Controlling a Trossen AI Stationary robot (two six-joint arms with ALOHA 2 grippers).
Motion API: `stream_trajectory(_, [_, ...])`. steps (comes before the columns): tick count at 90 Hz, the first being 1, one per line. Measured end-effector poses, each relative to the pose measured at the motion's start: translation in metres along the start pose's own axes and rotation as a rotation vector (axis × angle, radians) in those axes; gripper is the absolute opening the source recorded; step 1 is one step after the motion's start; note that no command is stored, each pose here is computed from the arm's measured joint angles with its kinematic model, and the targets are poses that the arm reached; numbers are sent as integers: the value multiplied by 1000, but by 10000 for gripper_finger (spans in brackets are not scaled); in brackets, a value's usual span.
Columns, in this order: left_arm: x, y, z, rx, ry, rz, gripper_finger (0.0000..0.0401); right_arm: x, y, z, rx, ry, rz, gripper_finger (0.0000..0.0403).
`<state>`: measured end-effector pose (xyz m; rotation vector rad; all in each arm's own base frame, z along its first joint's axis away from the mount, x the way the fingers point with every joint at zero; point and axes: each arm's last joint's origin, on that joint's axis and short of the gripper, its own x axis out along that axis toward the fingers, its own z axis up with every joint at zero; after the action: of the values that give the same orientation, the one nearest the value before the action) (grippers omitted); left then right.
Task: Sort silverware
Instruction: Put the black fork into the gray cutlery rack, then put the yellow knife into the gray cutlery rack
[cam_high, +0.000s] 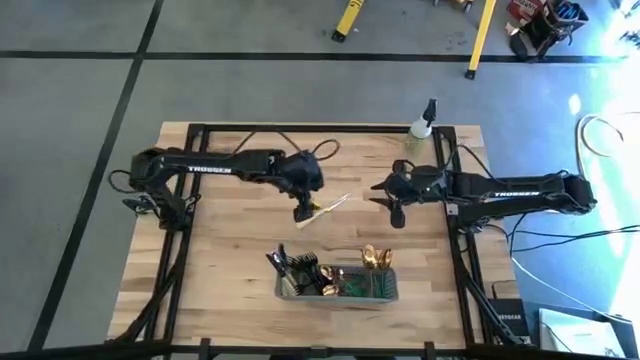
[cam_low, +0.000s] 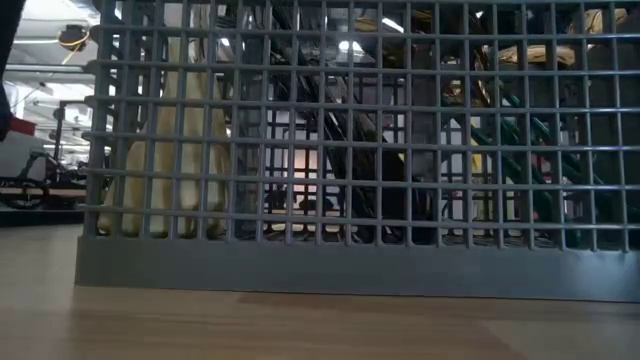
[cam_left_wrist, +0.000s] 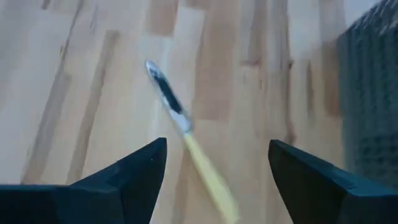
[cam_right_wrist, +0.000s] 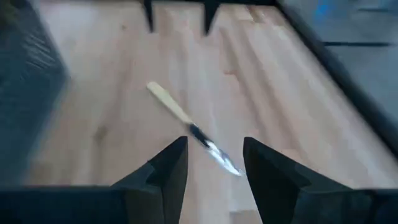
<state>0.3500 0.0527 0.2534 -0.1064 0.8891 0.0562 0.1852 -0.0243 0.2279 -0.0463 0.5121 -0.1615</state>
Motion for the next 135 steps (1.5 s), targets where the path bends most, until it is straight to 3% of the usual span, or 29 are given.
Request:
stream_trajectory(8, [20,10,-38,63,-10,11,267,4,-12,0,31,6,-38,138])
stream_trajectory(18, [49,19,-79,55,-53,42,267,10,-25,-5,94,43,-54,138])
stream_trajectory(28, [59,19,-94,71,-253,53,267,18,-32,-11,113,81,-71,138])
stream_trajectory(39, [71,15,-113,72,-291,67,267,28,-34,-13,105,90,-70,138])
stream_trajectory(54, [90,-3,-124,90,-260,9,267,39,-36,-12,101,62,-62,138])
stream_trajectory(68, [107,-20,-129,164,-293,20,267,48,-37,-12,99,48,-69,138])
stream_trajectory(90, [118,-22,-135,24,-300,97,267,55,-38,-14,99,52,-75,138])
stream_trajectory(113, [112,-10,-134,-16,-278,194,267,57,-38,-14,100,48,-60,138])
stream_trajectory(135, [74,4,-114,-55,-344,285,267,57,-37,-14,103,50,-59,138])
